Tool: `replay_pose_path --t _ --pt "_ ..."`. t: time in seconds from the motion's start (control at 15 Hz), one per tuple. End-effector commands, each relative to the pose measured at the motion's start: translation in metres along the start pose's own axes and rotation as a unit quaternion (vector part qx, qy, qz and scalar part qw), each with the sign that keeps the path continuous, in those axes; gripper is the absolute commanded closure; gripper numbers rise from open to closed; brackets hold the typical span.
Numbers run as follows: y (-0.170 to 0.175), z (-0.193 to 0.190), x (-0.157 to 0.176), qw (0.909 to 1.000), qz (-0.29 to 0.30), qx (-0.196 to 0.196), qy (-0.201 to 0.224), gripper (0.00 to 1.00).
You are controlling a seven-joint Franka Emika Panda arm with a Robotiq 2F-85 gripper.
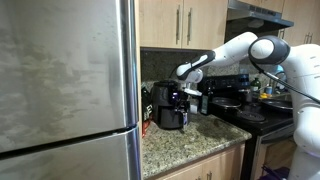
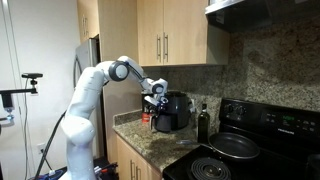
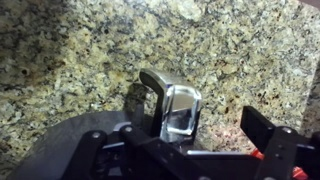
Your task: Open the airfryer
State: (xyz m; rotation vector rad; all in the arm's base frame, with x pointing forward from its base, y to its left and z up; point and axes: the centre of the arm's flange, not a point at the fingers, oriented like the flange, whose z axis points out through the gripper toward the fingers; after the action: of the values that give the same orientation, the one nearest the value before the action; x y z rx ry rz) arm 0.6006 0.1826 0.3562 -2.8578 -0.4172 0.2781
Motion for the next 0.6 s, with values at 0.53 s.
replay_pose_path --t 0.53 --pt "0.0024 -0.0019 0.008 0.999 -0.018 -0.034 0.022 0.0"
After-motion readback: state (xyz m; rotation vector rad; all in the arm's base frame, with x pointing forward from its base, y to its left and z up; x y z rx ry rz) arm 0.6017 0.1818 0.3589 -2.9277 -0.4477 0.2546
